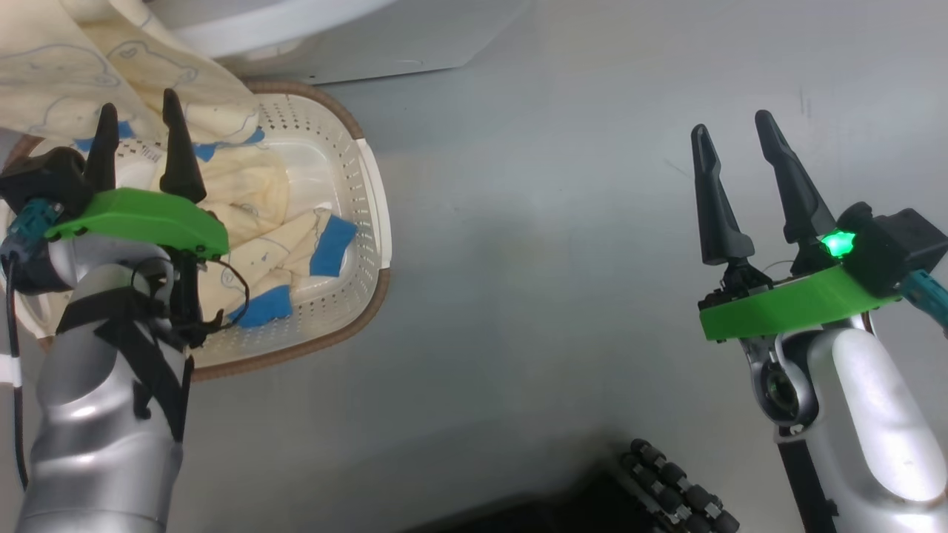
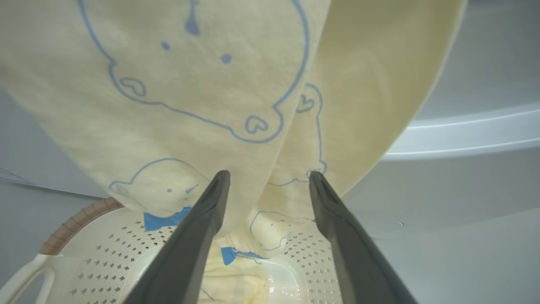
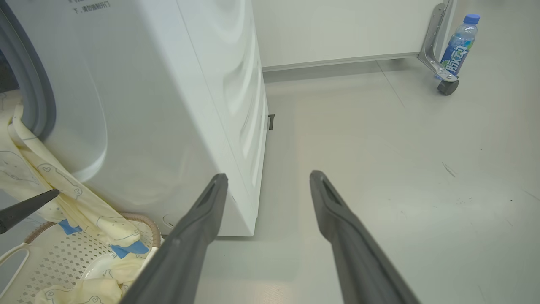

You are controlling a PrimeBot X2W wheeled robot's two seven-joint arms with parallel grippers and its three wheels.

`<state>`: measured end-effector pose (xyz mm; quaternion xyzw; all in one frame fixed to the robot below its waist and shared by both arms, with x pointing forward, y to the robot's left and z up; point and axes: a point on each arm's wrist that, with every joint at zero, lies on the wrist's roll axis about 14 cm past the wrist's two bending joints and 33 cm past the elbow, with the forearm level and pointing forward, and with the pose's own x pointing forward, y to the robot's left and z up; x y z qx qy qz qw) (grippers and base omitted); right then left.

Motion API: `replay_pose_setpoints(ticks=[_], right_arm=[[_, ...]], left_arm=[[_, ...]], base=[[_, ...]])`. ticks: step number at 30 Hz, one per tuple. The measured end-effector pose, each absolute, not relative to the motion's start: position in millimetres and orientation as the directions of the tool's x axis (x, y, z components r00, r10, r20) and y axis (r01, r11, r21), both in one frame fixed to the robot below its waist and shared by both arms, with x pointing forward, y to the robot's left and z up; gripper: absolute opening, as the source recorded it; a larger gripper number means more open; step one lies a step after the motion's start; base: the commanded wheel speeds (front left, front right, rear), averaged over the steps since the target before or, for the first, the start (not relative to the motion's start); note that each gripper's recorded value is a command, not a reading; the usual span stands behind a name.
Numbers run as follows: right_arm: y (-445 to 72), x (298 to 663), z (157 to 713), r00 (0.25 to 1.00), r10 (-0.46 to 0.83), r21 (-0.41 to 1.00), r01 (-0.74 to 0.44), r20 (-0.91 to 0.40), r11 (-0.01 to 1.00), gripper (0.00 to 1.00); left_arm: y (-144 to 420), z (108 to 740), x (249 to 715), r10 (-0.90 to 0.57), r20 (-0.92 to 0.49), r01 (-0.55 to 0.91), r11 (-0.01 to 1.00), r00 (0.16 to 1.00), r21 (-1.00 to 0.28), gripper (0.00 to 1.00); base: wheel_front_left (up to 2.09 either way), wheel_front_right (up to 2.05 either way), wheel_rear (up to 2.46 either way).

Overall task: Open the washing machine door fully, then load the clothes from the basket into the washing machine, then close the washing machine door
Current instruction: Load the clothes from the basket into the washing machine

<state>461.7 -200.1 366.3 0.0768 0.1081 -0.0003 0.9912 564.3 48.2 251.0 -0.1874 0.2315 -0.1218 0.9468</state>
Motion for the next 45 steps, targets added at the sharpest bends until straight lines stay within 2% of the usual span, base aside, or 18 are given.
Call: replay_pose_setpoints(ticks=[31,32,35,36,37,40,42,45], right_arm=[[-192,466,336,0.962,0.047,0.153,-0.006,-0.27,0.988,1.0],[-193,466,337,0.962,0.046,0.152,-0.005,-0.27,0.988,1.0],[-194,465,337,0.962,0.044,0.15,-0.003,-0.27,0.989,1.0],[-194,465,337,0.962,0.044,0.15,-0.003,-0.269,0.989,1.0],[-194,465,338,0.962,0.044,0.15,-0.003,-0.269,0.989,1.0],[-193,466,338,0.963,0.044,0.152,-0.004,-0.266,0.988,1.0],[-192,467,339,0.964,0.047,0.154,-0.006,-0.263,0.988,1.0],[-191,468,340,0.965,0.05,0.158,-0.009,-0.258,0.987,1.0]], left_arm=[[56,232,589,-0.245,-0.366,0.054,0.886,0.898,-0.46,1.0],[56,232,589,-0.245,-0.366,0.054,0.886,0.898,-0.46,0.92],[53,233,589,-0.249,-0.364,0.059,0.886,0.897,-0.461,0.6],[52,233,589,-0.25,-0.364,0.06,0.885,0.897,-0.461,0.6],[52,233,588,-0.253,-0.364,0.064,0.886,0.896,-0.459,0.45],[48,235,587,-0.267,-0.362,0.081,0.887,0.893,-0.455,0.22],[47,234,585,-0.275,-0.375,0.083,0.887,0.885,-0.454,0.0],[48,236,585,-0.272,-0.383,0.079,0.89,0.883,-0.45,0.0]], base=[[0.0,0.0,0.0],[0.0,0.0,0.0],[0.0,0.0,0.0],[0.0,0.0,0.0],[0.0,0.0,0.0],[0.0,0.0,0.0],[0.0,0.0,0.0],[0.0,0.0,0.0]])
